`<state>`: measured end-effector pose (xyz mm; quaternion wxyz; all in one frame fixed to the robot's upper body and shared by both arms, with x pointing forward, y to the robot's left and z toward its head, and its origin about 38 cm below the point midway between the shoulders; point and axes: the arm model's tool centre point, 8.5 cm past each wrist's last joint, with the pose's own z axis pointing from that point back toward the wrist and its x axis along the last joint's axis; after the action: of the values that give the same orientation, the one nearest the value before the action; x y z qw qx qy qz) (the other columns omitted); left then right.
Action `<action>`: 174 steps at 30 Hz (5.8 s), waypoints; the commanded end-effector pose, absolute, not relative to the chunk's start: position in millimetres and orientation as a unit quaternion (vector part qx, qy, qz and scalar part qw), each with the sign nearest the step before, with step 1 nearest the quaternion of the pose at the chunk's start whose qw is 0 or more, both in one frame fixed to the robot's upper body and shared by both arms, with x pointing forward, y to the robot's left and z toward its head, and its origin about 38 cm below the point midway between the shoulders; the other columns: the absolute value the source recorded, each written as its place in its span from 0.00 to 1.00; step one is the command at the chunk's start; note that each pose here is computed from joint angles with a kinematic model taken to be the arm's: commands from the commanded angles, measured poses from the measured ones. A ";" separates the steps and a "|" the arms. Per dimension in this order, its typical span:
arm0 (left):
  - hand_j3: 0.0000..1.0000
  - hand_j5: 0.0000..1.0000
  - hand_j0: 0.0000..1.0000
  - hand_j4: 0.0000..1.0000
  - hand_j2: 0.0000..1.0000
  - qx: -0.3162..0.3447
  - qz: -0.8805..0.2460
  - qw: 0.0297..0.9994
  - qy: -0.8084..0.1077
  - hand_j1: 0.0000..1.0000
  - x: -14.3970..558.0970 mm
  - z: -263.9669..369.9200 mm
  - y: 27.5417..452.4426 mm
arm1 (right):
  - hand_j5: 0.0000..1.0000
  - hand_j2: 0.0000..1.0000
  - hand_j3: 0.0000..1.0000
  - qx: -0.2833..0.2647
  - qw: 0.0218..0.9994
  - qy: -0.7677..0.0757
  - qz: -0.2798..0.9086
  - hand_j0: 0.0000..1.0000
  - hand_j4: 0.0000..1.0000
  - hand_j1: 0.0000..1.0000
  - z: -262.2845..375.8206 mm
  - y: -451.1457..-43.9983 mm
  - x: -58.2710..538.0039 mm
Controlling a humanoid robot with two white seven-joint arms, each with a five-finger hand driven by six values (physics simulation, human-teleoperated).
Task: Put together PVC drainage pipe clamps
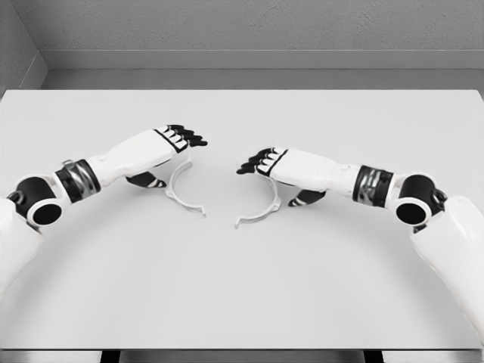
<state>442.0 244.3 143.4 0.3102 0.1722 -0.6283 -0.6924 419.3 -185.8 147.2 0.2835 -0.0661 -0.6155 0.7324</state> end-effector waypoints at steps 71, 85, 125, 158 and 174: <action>1.00 1.00 1.00 1.00 1.00 0.156 -0.679 0.338 -0.633 1.00 466.2 128.9 218.0 | 1.00 1.00 1.00 -0.035 0.240 -0.650 0.720 1.00 1.00 1.00 184.3 -212.3 350.3; 1.00 1.00 1.00 1.00 1.00 0.157 -0.679 0.334 -0.635 1.00 463.3 130.9 218.2 | 1.00 1.00 1.00 -0.005 0.184 -0.639 0.746 1.00 1.00 1.00 159.7 -134.4 343.7; 1.00 1.00 1.00 1.00 1.00 0.238 -0.690 0.346 -0.589 1.00 465.4 169.7 319.6 | 1.00 1.00 1.00 0.003 0.189 -0.630 0.754 1.00 1.00 1.00 144.3 -105.5 360.9; 1.00 1.00 1.00 1.00 1.00 0.237 -0.691 0.345 -0.590 1.00 464.3 169.4 318.3 | 1.00 1.00 1.00 0.004 0.210 -0.621 0.756 1.00 1.00 1.00 132.5 -104.5 373.2; 1.00 1.00 1.00 1.00 1.00 0.238 -0.690 0.338 -0.593 1.00 464.1 173.8 316.0 | 1.00 1.00 1.00 0.010 0.207 -0.622 0.755 1.00 1.00 1.00 132.1 -96.3 374.8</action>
<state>464.0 315.5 172.8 0.3370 0.2386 -0.5914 -0.6926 375.0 -96.7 132.2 0.2042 0.0075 -0.6198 0.7577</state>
